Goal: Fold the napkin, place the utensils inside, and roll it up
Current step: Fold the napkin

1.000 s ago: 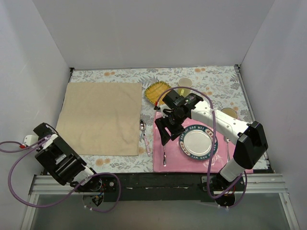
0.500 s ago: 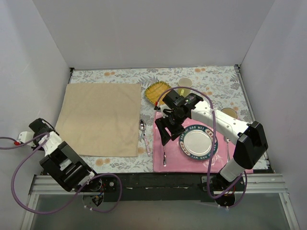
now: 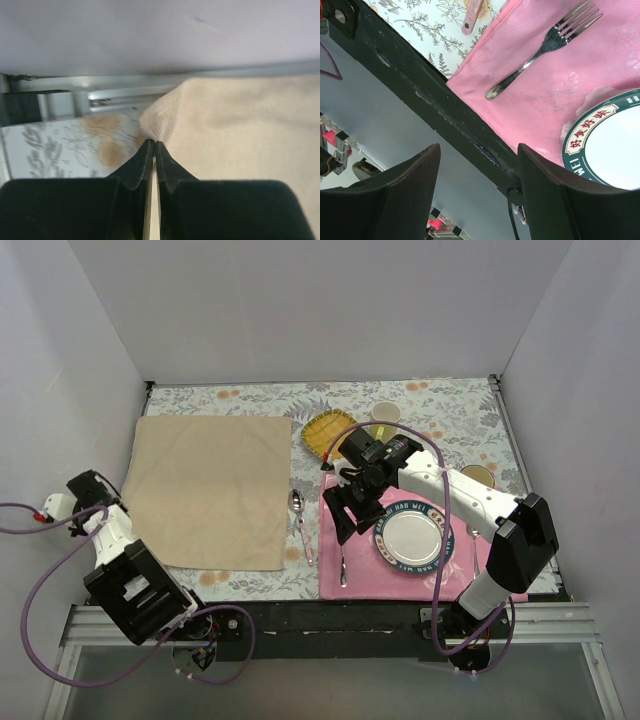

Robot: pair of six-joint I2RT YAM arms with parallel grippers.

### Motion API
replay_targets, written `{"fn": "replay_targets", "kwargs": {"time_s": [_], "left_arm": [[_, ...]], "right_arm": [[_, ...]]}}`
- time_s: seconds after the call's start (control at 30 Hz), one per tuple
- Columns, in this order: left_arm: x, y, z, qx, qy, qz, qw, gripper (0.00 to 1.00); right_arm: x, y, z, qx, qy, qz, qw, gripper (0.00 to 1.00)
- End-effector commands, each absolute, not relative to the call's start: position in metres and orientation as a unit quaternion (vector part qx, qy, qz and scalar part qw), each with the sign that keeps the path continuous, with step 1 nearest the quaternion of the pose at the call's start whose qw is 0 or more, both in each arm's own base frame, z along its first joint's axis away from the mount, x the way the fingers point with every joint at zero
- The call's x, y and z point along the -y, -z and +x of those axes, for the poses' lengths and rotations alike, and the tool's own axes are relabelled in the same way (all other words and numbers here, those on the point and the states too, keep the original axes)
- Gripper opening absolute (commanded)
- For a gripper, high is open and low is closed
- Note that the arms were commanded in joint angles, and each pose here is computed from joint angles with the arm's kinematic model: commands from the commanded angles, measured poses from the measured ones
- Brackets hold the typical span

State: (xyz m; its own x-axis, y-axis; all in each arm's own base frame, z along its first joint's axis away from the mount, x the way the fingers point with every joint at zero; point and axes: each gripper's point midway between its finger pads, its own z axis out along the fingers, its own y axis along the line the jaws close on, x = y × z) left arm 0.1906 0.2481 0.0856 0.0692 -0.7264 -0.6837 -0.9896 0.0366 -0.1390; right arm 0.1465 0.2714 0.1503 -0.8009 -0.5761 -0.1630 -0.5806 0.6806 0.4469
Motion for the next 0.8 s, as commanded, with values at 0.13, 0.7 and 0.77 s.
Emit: {"fn": "replay_targets", "kwargs": {"time_s": [0.13,0.7,0.77], "left_arm": [[-0.191,-0.145,0.278,-0.696,-0.190,-0.557,0.410,0.00],[-0.043,-0.144,0.429,-0.810,-0.174,-0.354,0.435,0.00],[-0.025,-0.142,0.447,-0.820,-0.174,-0.327,0.437,0.00]], "right_arm": [[-0.277,-0.171,0.146,-0.910,-0.266,-0.318,0.031,0.71],[-0.273,-0.176,0.158,-0.918,-0.283,-0.263,0.085,0.72],[-0.270,-0.176,0.161,-0.920,-0.284,-0.256,0.093,0.72]]}}
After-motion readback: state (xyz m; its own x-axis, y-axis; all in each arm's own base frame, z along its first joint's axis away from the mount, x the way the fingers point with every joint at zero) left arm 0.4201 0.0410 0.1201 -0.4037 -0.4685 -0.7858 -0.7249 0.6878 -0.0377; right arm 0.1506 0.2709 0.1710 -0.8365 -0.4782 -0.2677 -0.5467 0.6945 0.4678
